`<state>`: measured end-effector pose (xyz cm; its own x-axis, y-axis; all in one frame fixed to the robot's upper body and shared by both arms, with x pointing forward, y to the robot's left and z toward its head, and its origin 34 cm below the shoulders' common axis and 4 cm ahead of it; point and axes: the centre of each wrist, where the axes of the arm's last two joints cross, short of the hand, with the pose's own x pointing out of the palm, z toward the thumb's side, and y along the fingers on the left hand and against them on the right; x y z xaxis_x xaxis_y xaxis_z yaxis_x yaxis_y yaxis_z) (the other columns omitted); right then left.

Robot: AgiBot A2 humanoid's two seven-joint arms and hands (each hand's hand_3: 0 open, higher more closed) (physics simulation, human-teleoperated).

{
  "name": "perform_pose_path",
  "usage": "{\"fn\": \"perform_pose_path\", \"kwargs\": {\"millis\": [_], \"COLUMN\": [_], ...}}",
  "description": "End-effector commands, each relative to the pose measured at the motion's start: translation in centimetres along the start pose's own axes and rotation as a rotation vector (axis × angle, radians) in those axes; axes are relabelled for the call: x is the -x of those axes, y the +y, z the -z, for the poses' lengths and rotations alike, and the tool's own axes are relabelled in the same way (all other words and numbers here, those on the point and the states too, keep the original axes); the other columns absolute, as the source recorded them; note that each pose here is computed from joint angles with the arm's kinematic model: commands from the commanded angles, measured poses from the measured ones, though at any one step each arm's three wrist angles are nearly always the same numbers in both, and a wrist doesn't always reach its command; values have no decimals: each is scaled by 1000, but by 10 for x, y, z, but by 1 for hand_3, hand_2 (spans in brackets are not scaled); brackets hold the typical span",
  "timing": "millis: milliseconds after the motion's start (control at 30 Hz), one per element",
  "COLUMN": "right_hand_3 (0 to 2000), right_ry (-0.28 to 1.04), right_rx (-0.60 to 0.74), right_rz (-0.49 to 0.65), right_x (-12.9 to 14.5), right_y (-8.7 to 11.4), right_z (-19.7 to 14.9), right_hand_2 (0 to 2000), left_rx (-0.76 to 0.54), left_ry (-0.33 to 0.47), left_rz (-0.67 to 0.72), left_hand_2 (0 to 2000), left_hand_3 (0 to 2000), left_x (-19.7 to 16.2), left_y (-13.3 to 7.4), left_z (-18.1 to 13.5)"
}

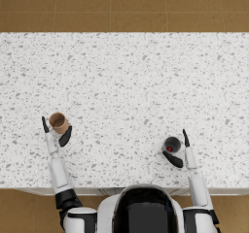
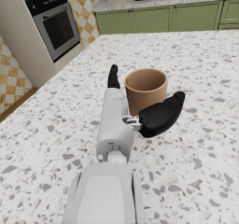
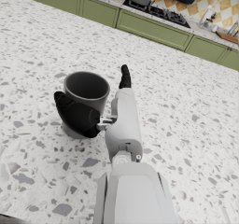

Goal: Pick up two cups and pour the berry on the right into the cup on the left

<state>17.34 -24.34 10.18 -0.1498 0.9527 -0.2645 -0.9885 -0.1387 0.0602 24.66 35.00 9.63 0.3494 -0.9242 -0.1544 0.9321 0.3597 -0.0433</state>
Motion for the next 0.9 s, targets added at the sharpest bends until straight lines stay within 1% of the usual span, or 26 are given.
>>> {"fn": "perform_pose_path", "kwargs": {"millis": [33, 100, 233, 567, 900], "right_hand_3": [0, 0, 0, 0, 0], "right_ry": [-3, -11, -25, -61, -78], "right_rx": [-21, -34, -60, -109, -90], "right_rz": [10, 2, -9, -6, 36], "right_x": [3, 3, 1, -6, -9], "right_y": [-3, -6, -10, -22, -28], "right_z": [6, 11, 20, 34, 29], "right_hand_2": [0, 0, 0, 0, 0], "left_rx": [9, 17, 71, 97, 109], "left_ry": [-11, -17, -26, -58, -75], "left_rz": [-11, -14, -10, -23, -12], "left_hand_2": [0, 0, 0, 0, 0], "left_hand_3": [0, 0, 0, 0, 0], "left_x": [1, 0, -3, -7, -15], "left_y": [11, 15, 20, 32, 39], "left_z": [-1, 0, 12, 14, 13]}}
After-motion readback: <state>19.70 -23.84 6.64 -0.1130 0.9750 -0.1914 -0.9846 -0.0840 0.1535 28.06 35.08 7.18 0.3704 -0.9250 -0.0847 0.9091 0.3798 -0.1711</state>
